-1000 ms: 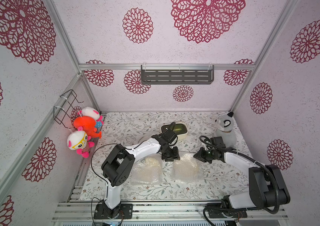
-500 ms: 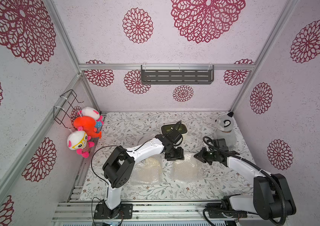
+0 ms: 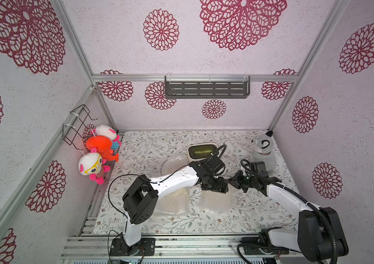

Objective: Unpack dinner plates from bubble wrap
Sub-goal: Unwrap the bubble wrap at the center of the board.

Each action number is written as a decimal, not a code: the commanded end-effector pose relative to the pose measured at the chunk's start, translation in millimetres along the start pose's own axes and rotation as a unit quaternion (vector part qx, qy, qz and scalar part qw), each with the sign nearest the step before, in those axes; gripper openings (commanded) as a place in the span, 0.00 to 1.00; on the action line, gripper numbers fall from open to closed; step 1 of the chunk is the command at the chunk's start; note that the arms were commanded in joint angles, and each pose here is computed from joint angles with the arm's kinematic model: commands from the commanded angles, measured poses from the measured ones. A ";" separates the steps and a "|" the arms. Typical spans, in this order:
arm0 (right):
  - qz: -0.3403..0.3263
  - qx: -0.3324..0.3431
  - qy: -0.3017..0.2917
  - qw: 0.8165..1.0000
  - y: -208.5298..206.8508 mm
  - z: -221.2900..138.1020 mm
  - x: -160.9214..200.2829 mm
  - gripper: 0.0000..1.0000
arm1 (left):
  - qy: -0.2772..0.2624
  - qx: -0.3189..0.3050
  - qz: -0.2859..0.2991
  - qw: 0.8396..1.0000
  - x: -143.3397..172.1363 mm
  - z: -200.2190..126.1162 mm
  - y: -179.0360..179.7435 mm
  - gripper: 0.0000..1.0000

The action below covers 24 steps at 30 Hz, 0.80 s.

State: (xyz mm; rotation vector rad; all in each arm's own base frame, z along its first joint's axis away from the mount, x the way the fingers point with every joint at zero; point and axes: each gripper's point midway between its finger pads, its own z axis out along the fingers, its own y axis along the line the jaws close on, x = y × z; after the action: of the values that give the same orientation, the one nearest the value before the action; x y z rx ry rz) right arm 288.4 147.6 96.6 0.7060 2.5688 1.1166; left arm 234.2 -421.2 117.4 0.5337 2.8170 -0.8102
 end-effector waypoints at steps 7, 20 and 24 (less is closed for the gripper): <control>0.001 -0.048 0.005 0.999 7.1 0.1 5.5 0.00 | -0.031 -0.021 -0.001 0.999 -22.6 21.7 -3.8 0.86; -0.009 -0.063 0.014 0.998 -9.2 -0.9 15.9 0.24 | -0.023 -0.060 -0.002 0.998 -29.0 44.5 12.4 0.78; -0.001 -0.063 0.009 0.998 -20.6 -5.6 21.7 0.33 | -0.029 -0.050 -0.011 0.998 -33.2 44.5 11.2 0.78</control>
State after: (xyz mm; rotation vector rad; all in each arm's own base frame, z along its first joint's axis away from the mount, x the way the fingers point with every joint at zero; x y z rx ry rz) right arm 267.4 142.5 78.7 0.6957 2.5038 1.2369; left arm 262.4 -441.1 67.3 0.4877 2.8514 -0.6356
